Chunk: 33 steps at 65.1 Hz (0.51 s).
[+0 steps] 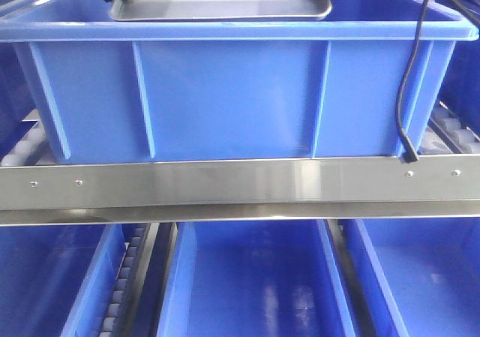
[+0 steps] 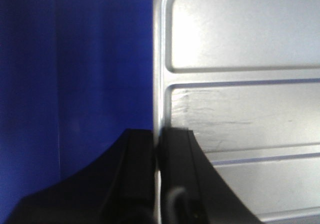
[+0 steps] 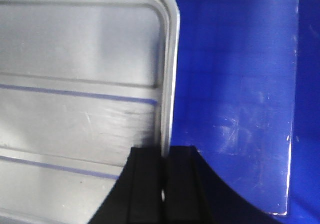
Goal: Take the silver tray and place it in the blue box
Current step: 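Lower the tray into the blue bin with both grippers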
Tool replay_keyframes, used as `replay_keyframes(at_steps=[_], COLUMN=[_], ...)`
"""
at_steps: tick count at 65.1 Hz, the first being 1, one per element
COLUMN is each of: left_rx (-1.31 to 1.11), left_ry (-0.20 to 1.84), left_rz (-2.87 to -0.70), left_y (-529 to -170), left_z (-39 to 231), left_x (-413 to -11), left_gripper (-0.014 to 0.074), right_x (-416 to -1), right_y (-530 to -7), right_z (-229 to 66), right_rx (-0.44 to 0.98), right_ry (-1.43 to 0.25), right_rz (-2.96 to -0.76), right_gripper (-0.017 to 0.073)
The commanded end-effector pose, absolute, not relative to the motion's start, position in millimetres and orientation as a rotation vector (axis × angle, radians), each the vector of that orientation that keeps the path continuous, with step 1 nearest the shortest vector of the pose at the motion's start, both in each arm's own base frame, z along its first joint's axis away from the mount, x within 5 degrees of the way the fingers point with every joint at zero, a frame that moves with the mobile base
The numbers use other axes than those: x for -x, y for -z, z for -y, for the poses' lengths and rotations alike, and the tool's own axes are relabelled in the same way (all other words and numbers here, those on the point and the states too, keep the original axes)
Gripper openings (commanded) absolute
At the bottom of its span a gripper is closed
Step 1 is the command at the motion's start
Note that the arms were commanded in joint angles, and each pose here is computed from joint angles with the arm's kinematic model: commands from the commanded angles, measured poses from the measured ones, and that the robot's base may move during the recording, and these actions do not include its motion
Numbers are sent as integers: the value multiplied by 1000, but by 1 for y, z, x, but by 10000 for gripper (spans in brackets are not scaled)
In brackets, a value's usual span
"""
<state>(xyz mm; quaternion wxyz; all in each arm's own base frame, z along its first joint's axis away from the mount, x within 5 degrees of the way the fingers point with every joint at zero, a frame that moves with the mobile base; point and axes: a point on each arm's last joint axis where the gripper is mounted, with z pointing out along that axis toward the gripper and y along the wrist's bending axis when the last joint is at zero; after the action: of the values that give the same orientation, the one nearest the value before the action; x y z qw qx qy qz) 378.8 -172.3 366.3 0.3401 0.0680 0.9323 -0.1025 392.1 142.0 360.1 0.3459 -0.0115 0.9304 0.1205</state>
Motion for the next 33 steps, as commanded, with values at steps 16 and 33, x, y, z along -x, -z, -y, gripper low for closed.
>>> replay_keyframes(at_steps=[16, 33], left_rx=[-153, -153], left_ry=[479, 479], left_rz=[-2250, -2248], left_y=[-405, -405], left_z=[185, 185], left_x=[-369, -369], left_gripper=[-6, -6], right_x=[-383, -383], right_y=[-403, -403], right_z=[-155, -155], right_rx=[26, 27], right_ry=[-510, -509], right_rz=[-2212, -2214], right_gripper=[57, 57])
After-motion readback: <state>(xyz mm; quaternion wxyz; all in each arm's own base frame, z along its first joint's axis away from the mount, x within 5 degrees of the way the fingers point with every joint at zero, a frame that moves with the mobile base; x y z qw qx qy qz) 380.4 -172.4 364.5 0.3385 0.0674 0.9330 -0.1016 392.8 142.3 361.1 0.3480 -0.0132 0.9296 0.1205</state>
